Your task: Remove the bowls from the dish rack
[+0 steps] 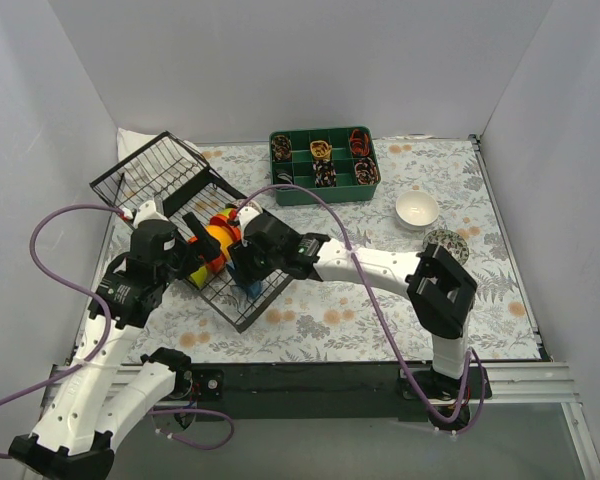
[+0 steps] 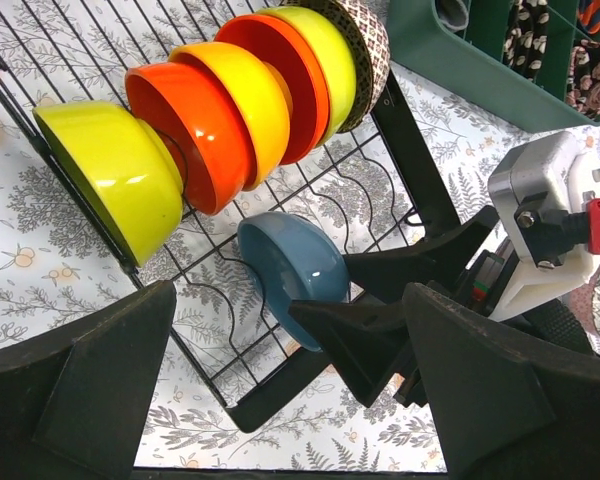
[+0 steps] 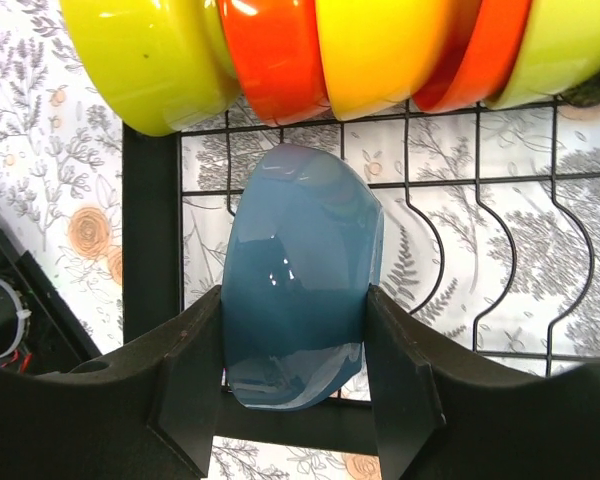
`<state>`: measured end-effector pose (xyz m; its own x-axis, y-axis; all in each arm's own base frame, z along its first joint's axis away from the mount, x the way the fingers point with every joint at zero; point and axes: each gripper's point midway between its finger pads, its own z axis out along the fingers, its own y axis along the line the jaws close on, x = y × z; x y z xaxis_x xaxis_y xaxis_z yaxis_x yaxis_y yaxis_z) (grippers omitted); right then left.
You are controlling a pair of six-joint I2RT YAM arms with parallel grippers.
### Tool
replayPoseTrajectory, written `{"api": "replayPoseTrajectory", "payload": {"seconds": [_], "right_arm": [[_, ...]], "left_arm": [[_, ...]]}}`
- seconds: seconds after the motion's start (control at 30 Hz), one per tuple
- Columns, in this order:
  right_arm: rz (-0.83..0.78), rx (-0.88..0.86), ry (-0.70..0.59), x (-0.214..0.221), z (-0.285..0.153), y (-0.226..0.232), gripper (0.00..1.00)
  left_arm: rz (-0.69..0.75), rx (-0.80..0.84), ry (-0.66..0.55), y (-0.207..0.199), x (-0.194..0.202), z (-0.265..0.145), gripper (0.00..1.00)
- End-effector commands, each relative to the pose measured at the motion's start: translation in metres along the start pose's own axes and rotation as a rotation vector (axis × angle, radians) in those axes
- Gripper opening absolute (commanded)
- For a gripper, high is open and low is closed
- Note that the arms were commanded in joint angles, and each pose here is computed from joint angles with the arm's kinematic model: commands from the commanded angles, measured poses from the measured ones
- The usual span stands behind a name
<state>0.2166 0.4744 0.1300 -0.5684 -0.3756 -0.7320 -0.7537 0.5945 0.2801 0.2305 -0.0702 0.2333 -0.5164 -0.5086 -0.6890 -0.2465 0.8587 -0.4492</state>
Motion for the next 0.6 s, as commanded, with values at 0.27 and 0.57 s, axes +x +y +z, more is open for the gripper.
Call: {"api": "replayPoseTrajectory", "payload": {"seconds": [0.27, 0.57], "right_arm": [[0.005, 0.023, -0.192, -0.054, -0.044, 0.001, 0.01], [-0.079, -0.013, -0.194, -0.061, -0.039, 0.001, 0.01]], "left_arm": [[0.018, 0.102, 0.0, -0.012, 0.005, 0.0, 0.98], [0.032, 0.133, -0.004, -0.014, 0.007, -0.003, 0.98]]}}
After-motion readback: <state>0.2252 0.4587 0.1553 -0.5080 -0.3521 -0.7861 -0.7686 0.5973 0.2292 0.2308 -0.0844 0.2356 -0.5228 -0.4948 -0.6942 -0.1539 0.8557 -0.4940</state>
